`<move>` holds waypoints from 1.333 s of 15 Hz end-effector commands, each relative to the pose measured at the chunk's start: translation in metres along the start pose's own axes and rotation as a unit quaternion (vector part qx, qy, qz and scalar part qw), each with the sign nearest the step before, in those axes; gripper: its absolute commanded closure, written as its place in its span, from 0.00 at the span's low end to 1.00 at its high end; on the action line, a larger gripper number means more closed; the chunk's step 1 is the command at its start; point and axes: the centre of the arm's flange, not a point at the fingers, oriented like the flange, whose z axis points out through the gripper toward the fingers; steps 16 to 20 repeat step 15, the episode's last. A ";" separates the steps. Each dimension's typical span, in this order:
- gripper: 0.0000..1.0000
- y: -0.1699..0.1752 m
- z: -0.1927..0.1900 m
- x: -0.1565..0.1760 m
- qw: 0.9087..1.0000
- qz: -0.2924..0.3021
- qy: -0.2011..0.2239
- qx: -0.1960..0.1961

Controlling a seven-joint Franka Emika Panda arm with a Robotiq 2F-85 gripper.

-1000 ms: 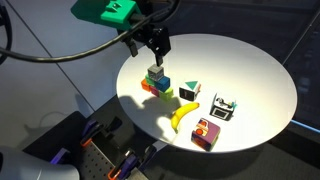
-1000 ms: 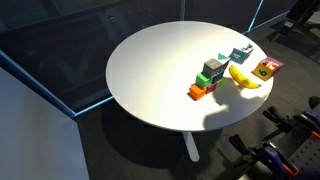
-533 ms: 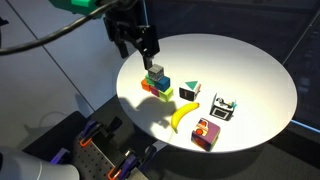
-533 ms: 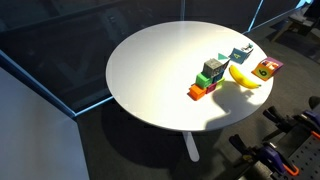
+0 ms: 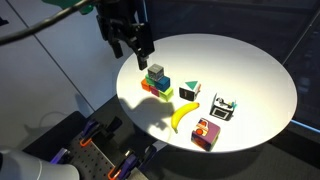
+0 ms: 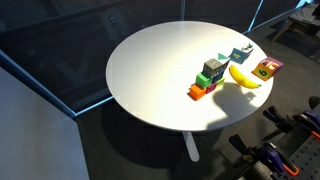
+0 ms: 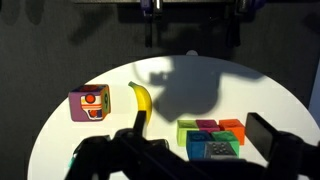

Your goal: Pick up the top soft block with the number one on it and place it on the table

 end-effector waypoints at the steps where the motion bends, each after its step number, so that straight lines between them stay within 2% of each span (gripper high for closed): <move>1: 0.00 0.001 -0.002 -0.006 1.000 -0.017 0.014 -0.009; 4: 0.00 -0.001 -0.001 0.000 1.000 -0.006 0.004 0.000; 20: 0.00 -0.001 -0.001 0.000 1.000 -0.010 0.003 0.000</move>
